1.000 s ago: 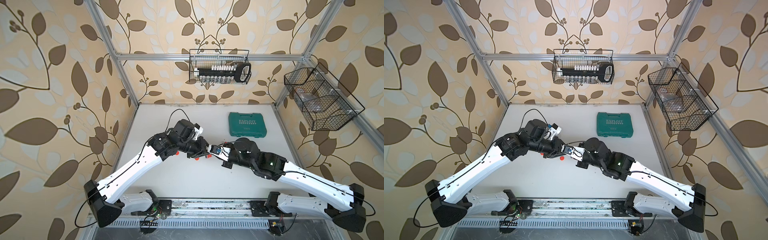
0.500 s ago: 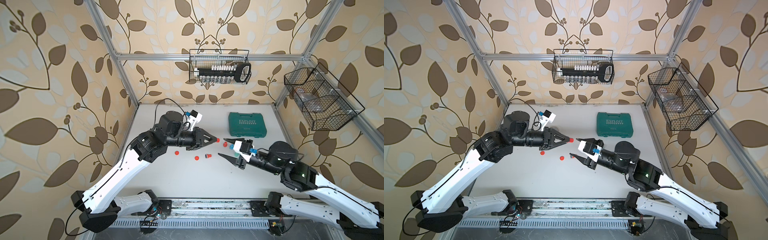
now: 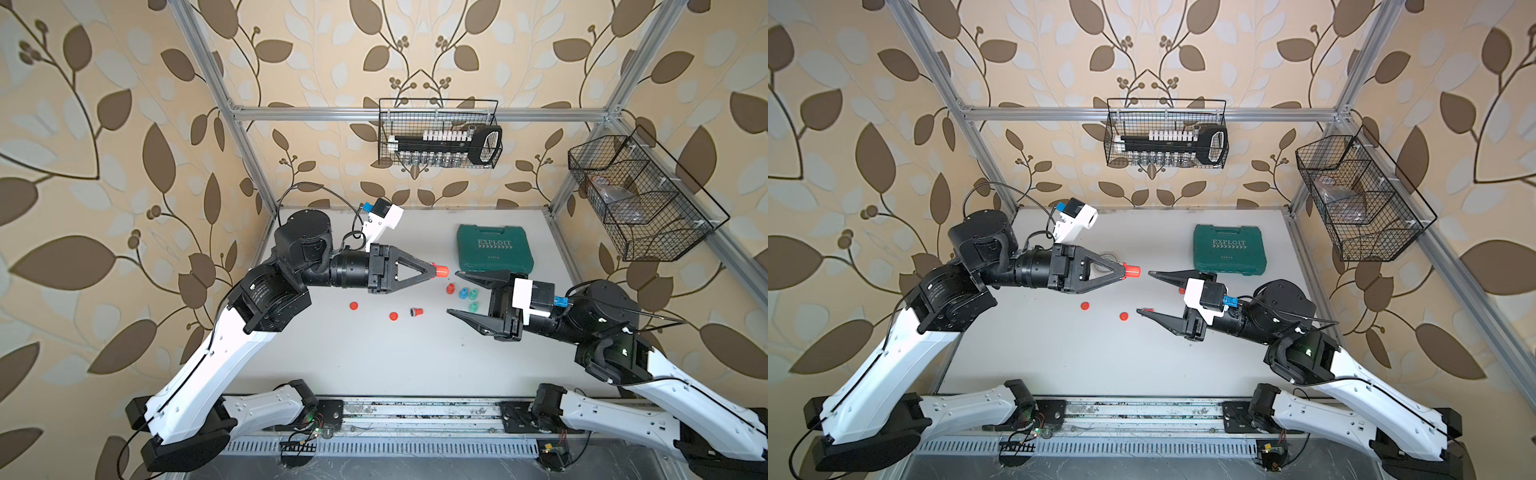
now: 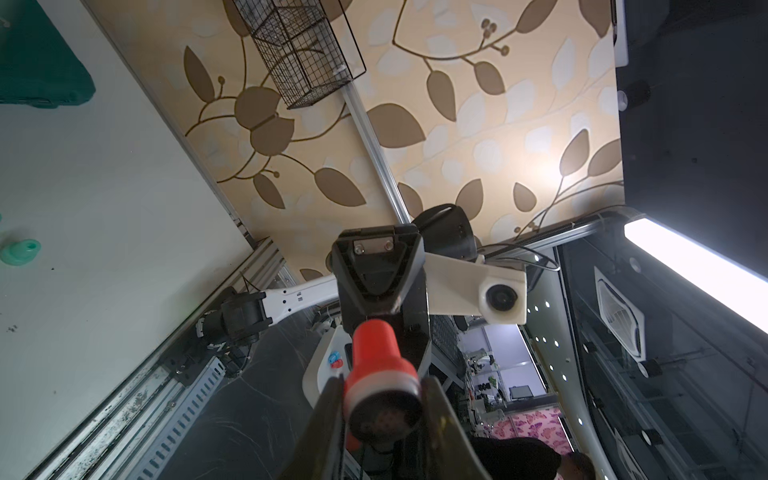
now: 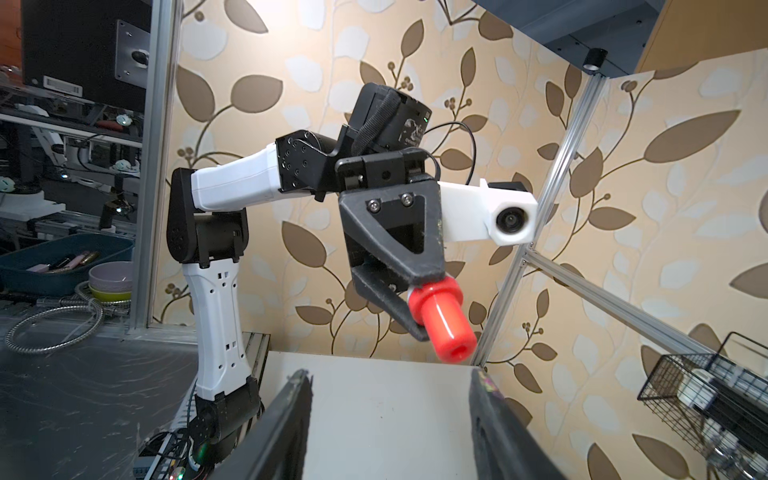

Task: Close the stamp cap
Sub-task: Pick up the stamp from the center of the board.

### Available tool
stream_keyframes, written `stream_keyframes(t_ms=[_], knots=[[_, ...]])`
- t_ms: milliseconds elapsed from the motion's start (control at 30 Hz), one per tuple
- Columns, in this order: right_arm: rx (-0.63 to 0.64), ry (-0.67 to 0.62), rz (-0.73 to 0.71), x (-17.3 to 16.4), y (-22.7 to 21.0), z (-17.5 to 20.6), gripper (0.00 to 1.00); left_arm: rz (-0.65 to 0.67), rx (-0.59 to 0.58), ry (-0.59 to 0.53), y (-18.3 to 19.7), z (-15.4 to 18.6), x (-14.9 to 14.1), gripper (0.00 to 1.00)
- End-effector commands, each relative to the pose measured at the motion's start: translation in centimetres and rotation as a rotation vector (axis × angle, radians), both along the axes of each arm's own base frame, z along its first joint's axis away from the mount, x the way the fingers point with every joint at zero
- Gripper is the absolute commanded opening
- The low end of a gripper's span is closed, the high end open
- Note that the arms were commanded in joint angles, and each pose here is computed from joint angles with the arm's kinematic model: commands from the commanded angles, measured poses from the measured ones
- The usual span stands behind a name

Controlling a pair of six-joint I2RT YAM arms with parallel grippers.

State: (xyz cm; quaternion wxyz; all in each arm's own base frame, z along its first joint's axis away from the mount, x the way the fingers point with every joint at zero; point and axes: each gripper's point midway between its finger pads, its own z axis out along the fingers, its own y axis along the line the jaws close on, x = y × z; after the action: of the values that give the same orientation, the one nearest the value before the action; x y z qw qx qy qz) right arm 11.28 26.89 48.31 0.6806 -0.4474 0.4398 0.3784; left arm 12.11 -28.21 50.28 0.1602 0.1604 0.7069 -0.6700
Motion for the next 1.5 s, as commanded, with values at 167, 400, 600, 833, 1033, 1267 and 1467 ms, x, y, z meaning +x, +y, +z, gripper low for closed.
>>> stream_keyframes(t_ms=[167, 400, 600, 833, 1033, 1267, 1467], knots=[[0.092, -0.047, 0.101, -1.8, 0.1, 4.0, 0.53, -0.154, -0.107, -0.105, 1.4, 3.6, -4.2, 0.15], [0.086, -0.056, 0.133, -1.9, 1.0, 4.5, 0.44, -0.179, -0.108, -0.108, 1.5, 3.7, -4.6, 0.16], [0.09, -0.058, 0.138, -1.7, 1.5, 5.0, 0.36, -0.183, -0.107, -0.106, 1.4, 3.6, -4.5, 0.16], [0.078, -0.04, 0.133, -1.2, 2.1, 4.9, 0.31, -0.19, -0.116, -0.111, 1.4, 3.8, -4.6, 0.15], [0.084, -0.032, 0.143, -1.2, 2.3, 5.3, 0.26, -0.188, -0.114, -0.109, 1.4, 3.7, -4.6, 0.15], [0.077, -0.021, 0.134, -0.8, 2.5, 5.0, 0.25, -0.188, -0.12, -0.113, 1.4, 3.8, -4.6, 0.15], [0.079, -0.012, 0.133, -0.7, 2.7, 5.0, 0.25, -0.188, -0.121, -0.111, 1.4, 3.8, -4.7, 0.15]])
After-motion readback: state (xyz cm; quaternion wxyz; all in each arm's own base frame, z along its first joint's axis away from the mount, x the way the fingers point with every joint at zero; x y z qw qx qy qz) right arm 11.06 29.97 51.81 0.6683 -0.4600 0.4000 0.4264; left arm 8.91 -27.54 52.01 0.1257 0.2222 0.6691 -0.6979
